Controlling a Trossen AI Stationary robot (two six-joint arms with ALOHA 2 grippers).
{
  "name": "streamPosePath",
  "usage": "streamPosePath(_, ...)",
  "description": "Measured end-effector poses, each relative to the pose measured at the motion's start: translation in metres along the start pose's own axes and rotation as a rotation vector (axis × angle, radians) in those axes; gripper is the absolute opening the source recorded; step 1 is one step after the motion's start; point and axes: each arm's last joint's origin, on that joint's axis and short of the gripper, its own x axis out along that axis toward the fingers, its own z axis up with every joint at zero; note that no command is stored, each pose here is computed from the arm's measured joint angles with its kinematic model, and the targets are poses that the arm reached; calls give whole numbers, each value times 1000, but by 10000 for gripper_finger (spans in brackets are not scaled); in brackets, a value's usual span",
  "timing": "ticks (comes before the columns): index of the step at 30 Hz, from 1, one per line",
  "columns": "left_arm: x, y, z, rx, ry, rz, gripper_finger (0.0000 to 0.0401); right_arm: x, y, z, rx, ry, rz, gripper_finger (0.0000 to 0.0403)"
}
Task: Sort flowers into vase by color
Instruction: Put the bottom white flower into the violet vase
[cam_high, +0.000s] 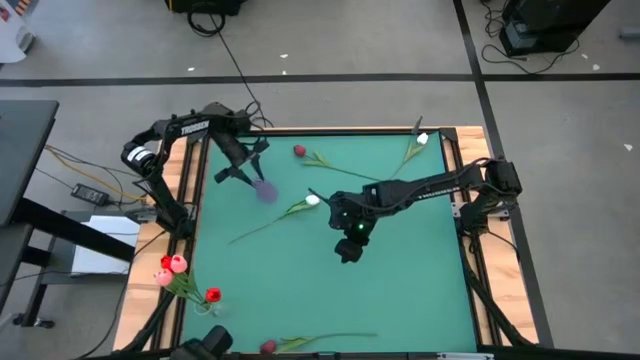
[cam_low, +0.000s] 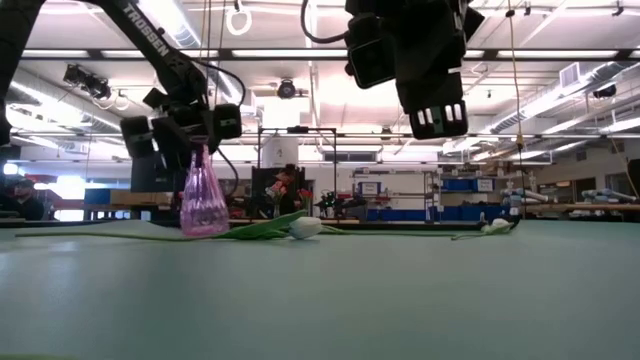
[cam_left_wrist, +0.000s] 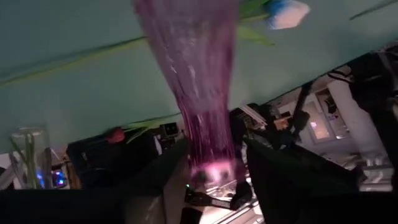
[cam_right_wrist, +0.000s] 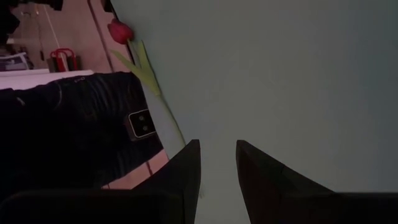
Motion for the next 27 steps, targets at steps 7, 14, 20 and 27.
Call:
streamPosePath(7,-12,-16,-6,39,-23,-51,231,-5,-5,5,11,-10,8,112)
streamPosePath(14,-29,-31,-16,174,-58,-80,254,-8,-7,7,7,-16,12,112)
streamPosePath(20,-40,-34,-23,302,-120,-16,254,-11,-10,10,9,-10,33,112)
streamPosePath(27,-46,-41,-27,704,-206,109,254,-14,-13,13,-65,-32,24,112)
